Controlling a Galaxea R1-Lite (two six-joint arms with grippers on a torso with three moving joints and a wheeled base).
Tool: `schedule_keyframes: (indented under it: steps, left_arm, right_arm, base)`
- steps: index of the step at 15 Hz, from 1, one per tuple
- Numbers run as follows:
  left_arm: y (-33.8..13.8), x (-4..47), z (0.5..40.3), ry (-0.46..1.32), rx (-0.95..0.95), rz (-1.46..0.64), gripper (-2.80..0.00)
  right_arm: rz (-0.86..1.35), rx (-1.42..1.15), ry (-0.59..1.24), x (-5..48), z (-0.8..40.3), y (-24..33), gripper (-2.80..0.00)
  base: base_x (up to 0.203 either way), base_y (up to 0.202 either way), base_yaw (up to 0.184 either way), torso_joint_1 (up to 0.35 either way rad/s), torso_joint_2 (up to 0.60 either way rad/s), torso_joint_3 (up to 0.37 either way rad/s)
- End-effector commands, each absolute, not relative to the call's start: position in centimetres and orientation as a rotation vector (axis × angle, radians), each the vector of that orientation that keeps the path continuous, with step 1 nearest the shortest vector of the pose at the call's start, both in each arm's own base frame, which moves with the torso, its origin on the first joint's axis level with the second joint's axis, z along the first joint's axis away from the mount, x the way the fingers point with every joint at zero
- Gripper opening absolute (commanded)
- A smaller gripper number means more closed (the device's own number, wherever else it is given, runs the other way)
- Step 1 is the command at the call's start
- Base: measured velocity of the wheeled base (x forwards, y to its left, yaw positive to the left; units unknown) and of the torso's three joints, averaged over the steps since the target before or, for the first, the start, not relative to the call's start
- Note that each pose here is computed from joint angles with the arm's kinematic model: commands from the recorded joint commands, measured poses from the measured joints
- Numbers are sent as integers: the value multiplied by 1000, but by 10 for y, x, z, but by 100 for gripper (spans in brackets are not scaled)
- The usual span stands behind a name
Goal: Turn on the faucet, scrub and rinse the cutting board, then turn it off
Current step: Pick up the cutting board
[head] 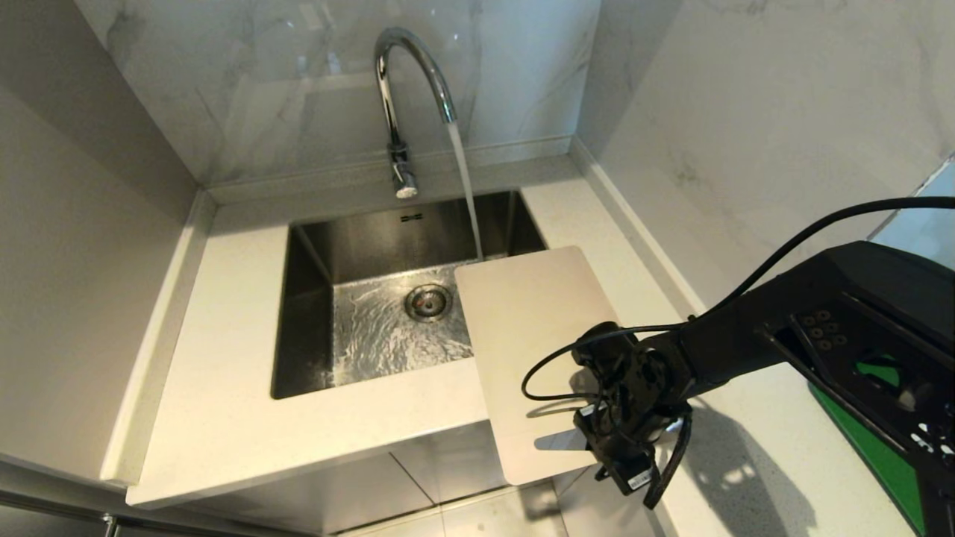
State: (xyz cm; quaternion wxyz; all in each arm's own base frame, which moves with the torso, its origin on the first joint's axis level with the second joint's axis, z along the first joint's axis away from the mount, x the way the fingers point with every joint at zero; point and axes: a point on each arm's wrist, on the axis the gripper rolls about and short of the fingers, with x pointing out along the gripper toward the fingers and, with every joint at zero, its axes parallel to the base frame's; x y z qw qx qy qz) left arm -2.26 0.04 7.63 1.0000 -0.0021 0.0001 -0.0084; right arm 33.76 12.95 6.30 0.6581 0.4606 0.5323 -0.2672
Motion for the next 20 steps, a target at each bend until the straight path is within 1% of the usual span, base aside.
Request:
schedule_keyframes:
  steps: [1, 4, 10, 13, 16, 20]
  left_arm:
    - [0, -22, 76, 2, -5, -17, -280]
    - [0, -22, 76, 2, -5, -17, -280]
    - [0, -22, 76, 2, -5, -17, -280]
    - [0, -22, 76, 2, -5, -17, -280]
    - [0, -22, 76, 2, -5, -17, -280]
    - [0, -22, 76, 2, -5, -17, -280]
  right_arm:
    - [-596, 1057, 1193, 335, 72, 129, -280]
    - [-565, 1072, 1162, 327, 94, 126, -280]
    - [-500, 1055, 1106, 278, 172, 106, -280]
    - [-497, 1001, 1098, 251, 196, 95, -280]
    - [-404, 968, 1049, 226, 223, 85, -280]
    - [-284, 895, 998, 203, 242, 77, -280]
  base:
    - [0, 0, 0, 0, 0, 0]
    - [0, 0, 0, 0, 0, 0]
    - [0, 0, 0, 0, 0, 0]
    - [0, 0, 0, 0, 0, 0]
    - [0, 0, 0, 0, 0, 0]
    - [0, 0, 0, 0, 0, 0]
